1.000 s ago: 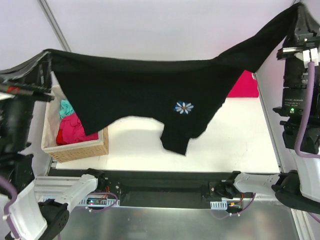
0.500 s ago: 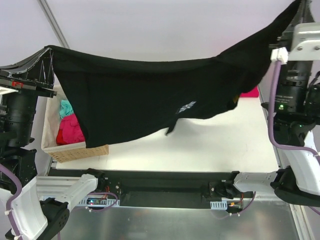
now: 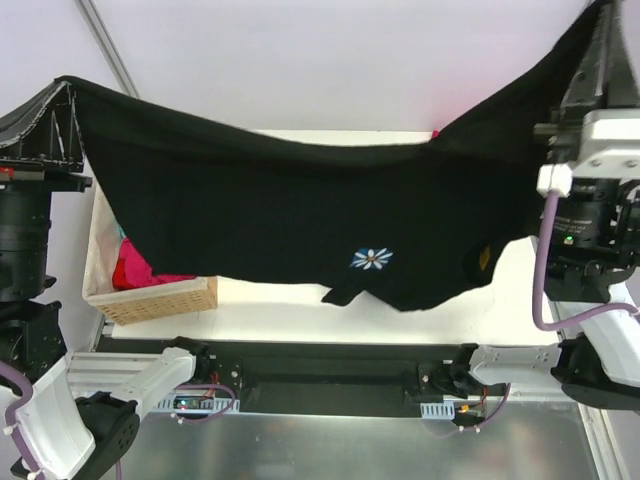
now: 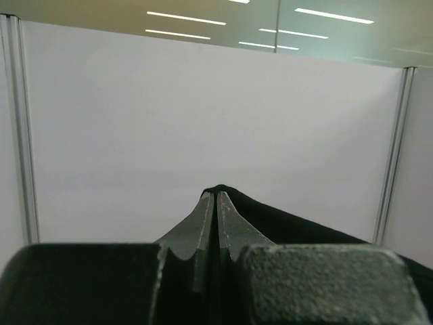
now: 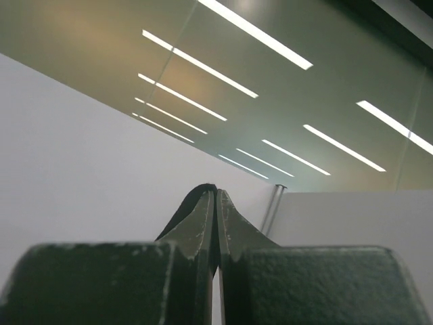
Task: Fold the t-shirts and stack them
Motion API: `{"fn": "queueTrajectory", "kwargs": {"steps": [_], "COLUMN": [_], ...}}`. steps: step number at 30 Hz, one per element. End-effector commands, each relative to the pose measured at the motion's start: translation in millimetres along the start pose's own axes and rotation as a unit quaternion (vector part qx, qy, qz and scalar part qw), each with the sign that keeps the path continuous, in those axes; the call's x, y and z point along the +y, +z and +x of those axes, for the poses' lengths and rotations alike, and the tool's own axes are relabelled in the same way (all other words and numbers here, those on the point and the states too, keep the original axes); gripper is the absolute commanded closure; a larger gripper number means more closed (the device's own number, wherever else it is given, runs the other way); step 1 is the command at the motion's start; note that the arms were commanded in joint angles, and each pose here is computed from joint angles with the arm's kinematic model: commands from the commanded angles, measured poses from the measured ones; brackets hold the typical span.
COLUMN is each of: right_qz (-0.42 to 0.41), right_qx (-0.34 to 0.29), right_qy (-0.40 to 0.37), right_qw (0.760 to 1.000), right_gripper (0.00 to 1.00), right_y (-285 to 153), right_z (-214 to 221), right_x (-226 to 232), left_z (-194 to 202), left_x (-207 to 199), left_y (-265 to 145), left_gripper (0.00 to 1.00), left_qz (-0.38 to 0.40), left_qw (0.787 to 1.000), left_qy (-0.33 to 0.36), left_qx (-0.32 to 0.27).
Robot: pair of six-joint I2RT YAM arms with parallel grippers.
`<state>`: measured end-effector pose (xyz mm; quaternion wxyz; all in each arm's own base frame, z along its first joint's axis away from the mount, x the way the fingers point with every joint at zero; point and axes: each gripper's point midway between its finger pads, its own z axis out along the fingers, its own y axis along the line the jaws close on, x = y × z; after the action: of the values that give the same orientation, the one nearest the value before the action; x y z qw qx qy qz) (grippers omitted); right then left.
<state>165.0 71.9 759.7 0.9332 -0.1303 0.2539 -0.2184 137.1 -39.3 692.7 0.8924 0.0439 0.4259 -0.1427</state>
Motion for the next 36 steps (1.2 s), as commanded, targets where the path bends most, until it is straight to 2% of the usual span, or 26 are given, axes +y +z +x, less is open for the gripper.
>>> {"fn": "queueTrajectory", "kwargs": {"steps": [1, 2, 6, 14, 17, 20, 21, 22, 23, 24, 25, 26, 29, 32, 36], "right_qz": [0.032, 0.023, 0.042, 0.067, 0.045, 0.024, 0.026, 0.032, 0.016, 0.012, 0.017, -0.006, -0.029, -0.041, -0.073], "right_qx": [-0.046, -0.047, -0.061, -0.101, -0.075, 0.019, 0.032, 0.053, 0.086, 0.105, 0.122, 0.141, 0.163, 0.172, 0.19], "right_qy": [0.025, 0.029, 0.033, 0.064, 0.073, 0.059, 0.057, 0.038, 0.044, 0.036, 0.029, 0.028, 0.041, 0.078, 0.085], "right_qw": [0.998, 0.998, 0.997, 0.991, 0.993, 0.998, 0.998, 0.997, 0.995, 0.994, 0.992, 0.99, 0.985, 0.981, 0.975], "right_gripper": [0.99, 0.99, 0.99, 0.99, 0.99, 0.99, 0.99, 0.99, 0.99, 0.99, 0.99, 0.99, 0.99, 0.99, 0.99], "right_y": [-11, -14, -24, -24, -21, -27, -31, -38, -47, -53, -60, -73, -94, -104, -126], "right_z": [-20, -19, -22, -38, -30, 5, 14, 30, 49, 62, 75, 90, 105, 101, 100], "right_x": [-32, -23, -32, -55, -44, -8, -1, 3, 30, 42, 43, 70, 88, 89, 99], "left_z": [-36, -34, -24, -42, -28, 30, 71, 92, 114, 152, 167, 186, 187, 153, 138], "left_x": [-7, -7, -7, -19, -20, -10, -6, -4, 0, 2, 3, 4, -7, -13, -17], "left_y": [-12, -15, -25, -32, -21, 4, 11, 14, 14, 11, 8, 2, -10, -29, -57], "left_gripper": [1.0, 1.0, 1.0, 1.0, 1.0, 1.0, 1.0, 1.0, 1.0, 1.0, 1.0, 1.0, 1.0, 1.0, 1.0], "left_qz": [0.018, 0.018, 0.016, 0.047, 0.048, 0.019, 0.01, 0.002, -0.014, -0.022, -0.027, -0.03, -0.002, 0.017, 0.024], "left_qw": [0.998, 0.998, 0.999, 0.997, 0.997, 0.998, 0.997, 0.995, 0.991, 0.986, 0.983, 0.979, 0.978, 0.984, 0.984], "left_qy": [0.006, 0.003, -0.002, -0.02, -0.032, -0.055, -0.063, -0.071, -0.089, -0.094, -0.098, -0.105, -0.111, -0.112, -0.111], "left_qx": [-0.06, -0.057, -0.048, -0.065, -0.049, 0.012, 0.054, 0.076, 0.097, 0.135, 0.151, 0.169, 0.174, 0.138, 0.135]}}
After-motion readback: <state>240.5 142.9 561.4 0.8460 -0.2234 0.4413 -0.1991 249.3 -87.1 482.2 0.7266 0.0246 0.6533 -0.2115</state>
